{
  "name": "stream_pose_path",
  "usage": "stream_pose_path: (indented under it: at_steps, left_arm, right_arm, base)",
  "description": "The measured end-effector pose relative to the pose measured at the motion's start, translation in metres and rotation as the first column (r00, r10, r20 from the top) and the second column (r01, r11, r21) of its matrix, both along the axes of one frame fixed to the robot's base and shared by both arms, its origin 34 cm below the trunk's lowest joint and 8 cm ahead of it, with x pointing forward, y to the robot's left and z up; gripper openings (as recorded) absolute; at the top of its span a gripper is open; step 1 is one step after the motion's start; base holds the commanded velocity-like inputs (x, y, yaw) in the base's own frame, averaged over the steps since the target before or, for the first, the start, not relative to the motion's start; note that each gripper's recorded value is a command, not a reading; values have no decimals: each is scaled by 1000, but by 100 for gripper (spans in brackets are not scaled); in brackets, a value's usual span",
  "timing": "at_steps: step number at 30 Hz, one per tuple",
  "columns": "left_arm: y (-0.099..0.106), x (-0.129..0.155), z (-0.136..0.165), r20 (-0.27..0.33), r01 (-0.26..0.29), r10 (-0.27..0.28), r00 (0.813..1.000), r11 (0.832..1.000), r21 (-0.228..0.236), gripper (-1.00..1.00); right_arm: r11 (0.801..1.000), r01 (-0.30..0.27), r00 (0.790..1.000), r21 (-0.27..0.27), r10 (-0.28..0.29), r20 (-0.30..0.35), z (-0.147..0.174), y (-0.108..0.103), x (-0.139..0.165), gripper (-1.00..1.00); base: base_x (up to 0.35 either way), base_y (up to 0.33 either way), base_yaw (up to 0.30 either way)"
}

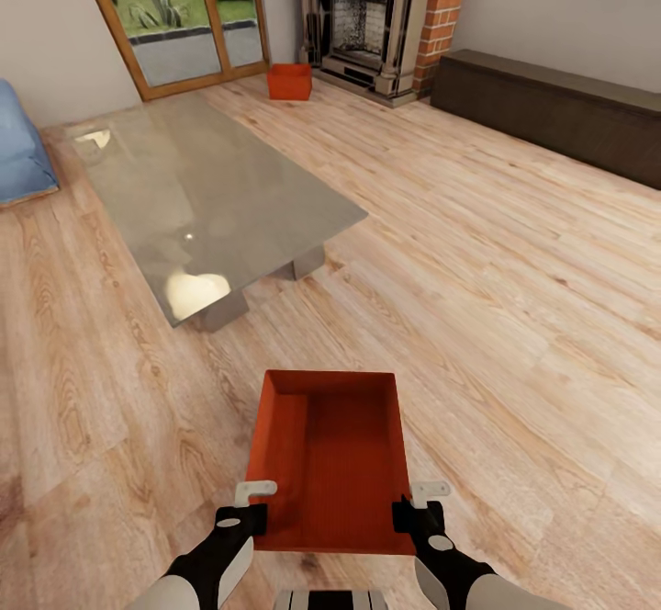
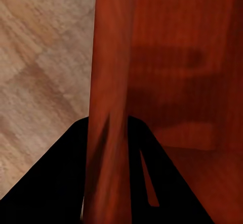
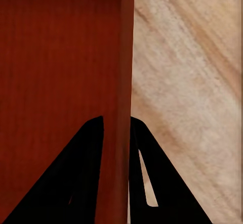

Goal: Move the two storage containers from the living room to the garage. In the garage, place one container on the floor and stack the other container on top of it (either order is fine).

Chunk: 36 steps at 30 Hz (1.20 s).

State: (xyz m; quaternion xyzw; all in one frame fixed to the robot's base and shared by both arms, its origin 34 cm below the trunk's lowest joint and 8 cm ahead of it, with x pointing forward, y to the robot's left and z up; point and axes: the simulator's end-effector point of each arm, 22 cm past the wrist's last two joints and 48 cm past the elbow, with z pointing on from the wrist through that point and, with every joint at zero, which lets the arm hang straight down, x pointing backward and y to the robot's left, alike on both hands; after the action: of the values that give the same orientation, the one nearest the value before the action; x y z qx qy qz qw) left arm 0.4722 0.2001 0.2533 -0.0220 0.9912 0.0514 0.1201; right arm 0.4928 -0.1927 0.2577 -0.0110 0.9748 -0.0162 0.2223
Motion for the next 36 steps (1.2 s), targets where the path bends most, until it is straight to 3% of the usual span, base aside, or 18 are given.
stream_pose_path:
  at_steps: [36]
  left_arm:
    - [1,11,72,-1,4,-4,1000,1000,2,-100]
  right_arm:
    - [1000,7,1000,0,-7,-2,72,1,9,-100]
  base:
    - [0,0,0]
